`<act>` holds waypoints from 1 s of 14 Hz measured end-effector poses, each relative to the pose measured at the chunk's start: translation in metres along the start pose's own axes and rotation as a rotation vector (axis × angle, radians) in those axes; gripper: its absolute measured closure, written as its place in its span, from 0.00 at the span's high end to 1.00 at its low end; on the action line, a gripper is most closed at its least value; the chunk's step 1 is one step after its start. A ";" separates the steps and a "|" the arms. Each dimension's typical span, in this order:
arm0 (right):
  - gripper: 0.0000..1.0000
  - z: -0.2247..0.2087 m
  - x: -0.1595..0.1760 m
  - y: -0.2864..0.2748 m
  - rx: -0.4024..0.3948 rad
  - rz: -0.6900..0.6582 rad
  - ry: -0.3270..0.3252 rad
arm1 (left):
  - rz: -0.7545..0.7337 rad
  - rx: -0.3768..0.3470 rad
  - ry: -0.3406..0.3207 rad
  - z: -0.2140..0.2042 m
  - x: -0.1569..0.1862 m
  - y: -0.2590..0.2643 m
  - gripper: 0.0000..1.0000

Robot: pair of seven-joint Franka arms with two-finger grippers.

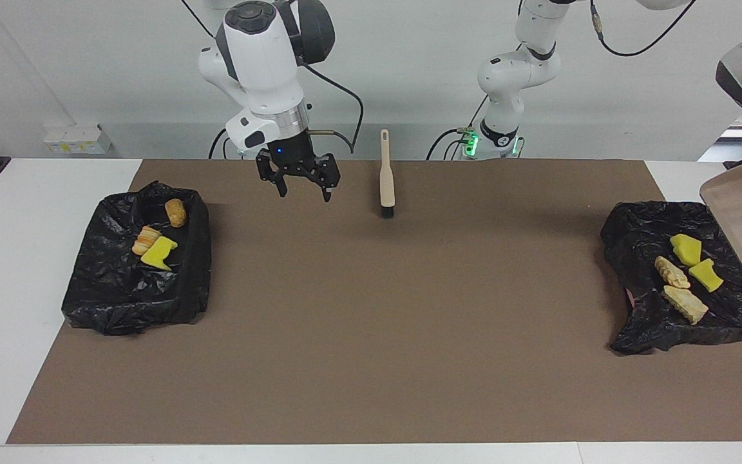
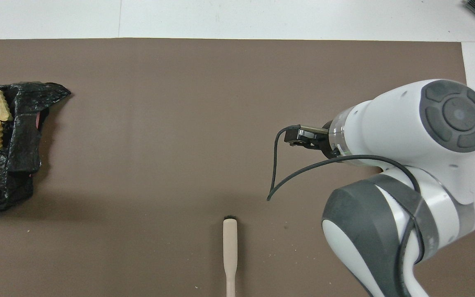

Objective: Sweep and dump trash in bin

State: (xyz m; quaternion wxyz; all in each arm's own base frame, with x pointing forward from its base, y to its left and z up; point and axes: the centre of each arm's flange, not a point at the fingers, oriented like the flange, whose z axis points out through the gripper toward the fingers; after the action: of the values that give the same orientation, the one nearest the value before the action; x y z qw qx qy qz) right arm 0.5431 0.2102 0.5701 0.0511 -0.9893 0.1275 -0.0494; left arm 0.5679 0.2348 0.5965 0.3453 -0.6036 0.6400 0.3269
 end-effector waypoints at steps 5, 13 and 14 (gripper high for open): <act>1.00 -0.036 0.032 0.042 -0.023 0.004 0.041 | -0.287 -0.128 0.260 -0.034 0.059 -0.006 0.32; 1.00 -0.108 0.042 0.109 -0.162 -0.021 -0.024 | -0.782 -0.390 0.582 -0.118 0.152 -0.013 0.32; 1.00 -0.114 0.041 0.112 -0.167 -0.013 -0.034 | -0.854 -0.435 0.614 -0.139 0.170 -0.013 0.32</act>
State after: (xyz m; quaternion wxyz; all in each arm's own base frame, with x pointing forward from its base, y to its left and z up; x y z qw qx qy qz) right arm 0.5421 0.0815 0.6731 -0.0297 -0.9916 0.1239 -0.0223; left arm 0.5690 0.0251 0.5302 0.1129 -0.9334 0.3280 0.0919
